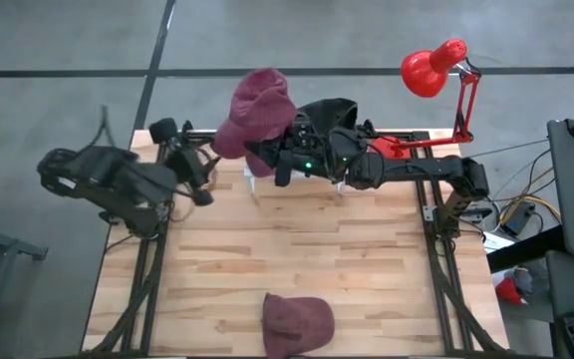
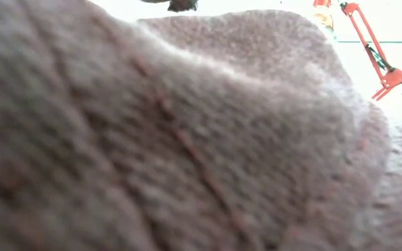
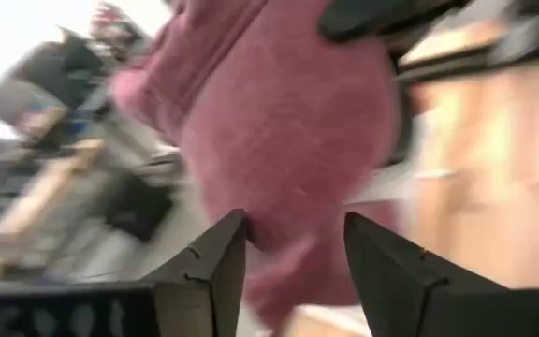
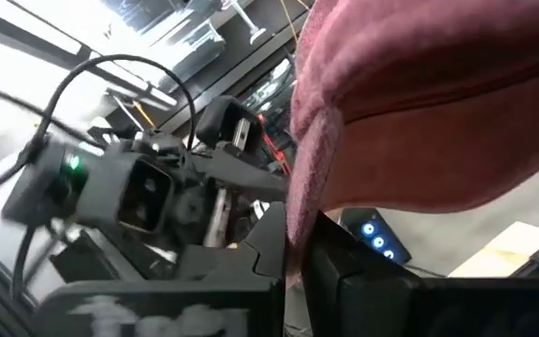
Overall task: Pick & Place hat
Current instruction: Stack the top red cap on the red cap on the shelf
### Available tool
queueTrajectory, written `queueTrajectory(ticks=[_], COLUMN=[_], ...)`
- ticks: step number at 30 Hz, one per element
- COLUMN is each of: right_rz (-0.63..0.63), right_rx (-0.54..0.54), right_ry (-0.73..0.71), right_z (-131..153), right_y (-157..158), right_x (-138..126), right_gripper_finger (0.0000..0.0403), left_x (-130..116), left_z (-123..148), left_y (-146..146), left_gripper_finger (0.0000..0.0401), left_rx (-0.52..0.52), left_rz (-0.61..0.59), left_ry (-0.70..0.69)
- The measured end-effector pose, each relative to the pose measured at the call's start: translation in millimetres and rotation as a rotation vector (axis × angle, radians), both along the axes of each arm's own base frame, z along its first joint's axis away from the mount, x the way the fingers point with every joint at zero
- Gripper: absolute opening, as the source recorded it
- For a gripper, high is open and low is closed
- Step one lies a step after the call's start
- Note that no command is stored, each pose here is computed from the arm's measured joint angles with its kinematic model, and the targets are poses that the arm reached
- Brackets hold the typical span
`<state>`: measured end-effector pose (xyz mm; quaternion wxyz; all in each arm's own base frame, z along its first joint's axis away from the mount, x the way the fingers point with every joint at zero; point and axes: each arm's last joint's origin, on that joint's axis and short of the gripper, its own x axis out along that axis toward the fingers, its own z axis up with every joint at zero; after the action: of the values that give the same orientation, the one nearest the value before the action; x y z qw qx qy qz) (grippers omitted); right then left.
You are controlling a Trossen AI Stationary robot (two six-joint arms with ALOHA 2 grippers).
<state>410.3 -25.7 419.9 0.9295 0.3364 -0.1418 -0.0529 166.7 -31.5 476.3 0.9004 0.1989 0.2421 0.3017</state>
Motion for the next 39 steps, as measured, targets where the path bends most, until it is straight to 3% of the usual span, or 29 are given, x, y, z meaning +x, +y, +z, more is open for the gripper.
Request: queueTrajectory(ticks=[6,13,18,25,32,39], right_rz=[0.093,0.468,0.629,0.691,0.722,0.800], right_rx=[-0.058,-0.235,-0.403,-0.619,-0.705,-0.752], right_ry=[-0.009,-0.039,-0.100,-0.194,-0.235,-0.268], right_z=[8.3,20.3,34.7,49.6,52.6,51.7], right_y=[1.5,13.8,21.5,29.6,35.6,46.1], right_x=[-6.8,-19.6,-36.5,-54.5,-59.1,-60.3], right_gripper_finger=[0.0009,0.0009,0.0009,0.0009,0.0011,0.0012], left_x=[-30.7,-63.4,-70.0,-49.4,-14.7,1.3], left_z=[19.5,28.9,31.1,35.0,32.1,19.1], left_y=[6.2,15.3,14.0,-0.7,-19.9,-21.1], left_gripper_finger=[0.0170,0.0170,0.0170,0.0170,0.0169,0.0169], left_rx=[-0.225,-0.442,-0.600,-0.770,-0.868,-0.882], left_rz=[-0.148,-0.178,-0.269,-0.540,-0.856,-0.841], left_ry=[-0.138,-0.308,-0.350,-0.429,-0.610,-0.649])
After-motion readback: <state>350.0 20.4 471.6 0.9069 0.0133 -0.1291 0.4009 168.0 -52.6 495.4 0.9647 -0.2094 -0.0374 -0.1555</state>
